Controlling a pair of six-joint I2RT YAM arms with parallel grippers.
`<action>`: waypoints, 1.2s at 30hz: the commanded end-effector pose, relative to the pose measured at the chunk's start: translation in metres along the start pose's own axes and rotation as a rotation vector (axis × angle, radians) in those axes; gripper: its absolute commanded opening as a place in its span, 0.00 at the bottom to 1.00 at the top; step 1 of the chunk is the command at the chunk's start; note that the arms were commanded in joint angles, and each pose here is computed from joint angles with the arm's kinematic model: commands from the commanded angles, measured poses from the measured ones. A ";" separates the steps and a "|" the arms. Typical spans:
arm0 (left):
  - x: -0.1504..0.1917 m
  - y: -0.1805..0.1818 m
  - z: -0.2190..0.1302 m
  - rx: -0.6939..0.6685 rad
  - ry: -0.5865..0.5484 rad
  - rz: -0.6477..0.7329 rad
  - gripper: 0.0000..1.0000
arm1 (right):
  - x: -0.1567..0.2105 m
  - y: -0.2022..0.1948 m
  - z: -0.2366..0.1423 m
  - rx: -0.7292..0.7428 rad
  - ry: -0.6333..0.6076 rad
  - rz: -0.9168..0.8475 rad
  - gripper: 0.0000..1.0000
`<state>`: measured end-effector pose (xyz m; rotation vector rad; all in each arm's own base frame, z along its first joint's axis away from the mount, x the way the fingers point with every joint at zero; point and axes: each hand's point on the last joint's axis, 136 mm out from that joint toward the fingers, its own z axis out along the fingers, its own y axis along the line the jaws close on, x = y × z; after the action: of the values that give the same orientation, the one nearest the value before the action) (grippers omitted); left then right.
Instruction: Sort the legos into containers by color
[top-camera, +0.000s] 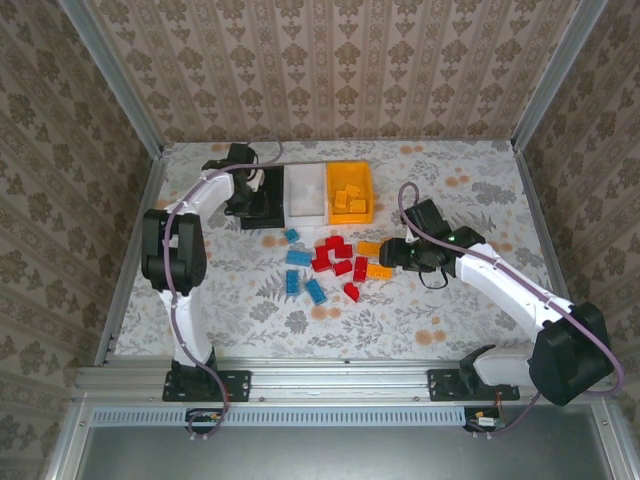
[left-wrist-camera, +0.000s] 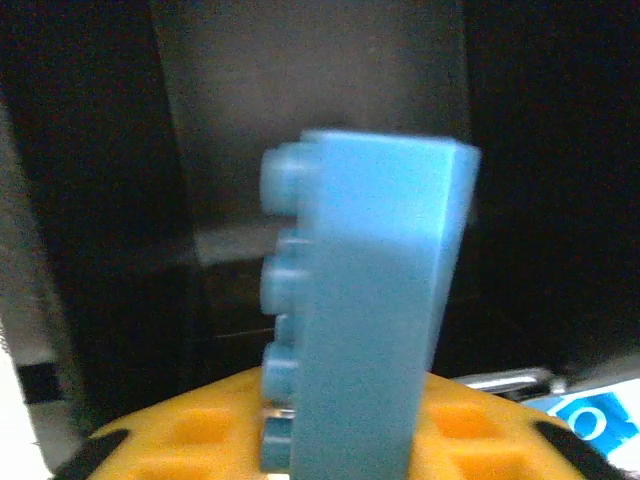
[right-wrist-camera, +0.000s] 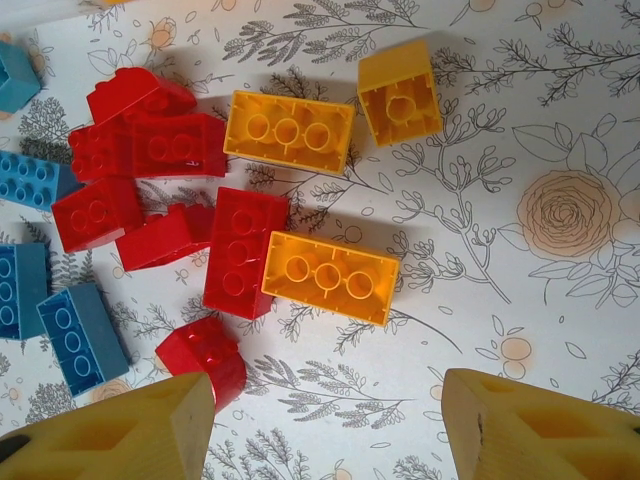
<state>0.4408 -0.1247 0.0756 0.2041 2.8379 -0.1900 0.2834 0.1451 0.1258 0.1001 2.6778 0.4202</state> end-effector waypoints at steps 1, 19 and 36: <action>-0.005 -0.001 -0.012 0.013 -0.005 0.005 0.40 | 0.004 -0.005 -0.005 0.026 -0.002 0.002 0.63; 0.101 -0.090 -0.071 0.136 -0.058 0.064 0.59 | 0.008 0.020 0.005 -0.008 0.019 -0.034 0.63; 0.095 -0.103 -0.018 0.088 -0.111 -0.231 0.76 | 0.026 0.008 0.018 0.030 0.037 -0.101 0.64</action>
<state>0.3196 -0.2091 0.0832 0.0207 2.7677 -0.3488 0.2678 0.1662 0.1038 -0.0025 2.7282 0.3995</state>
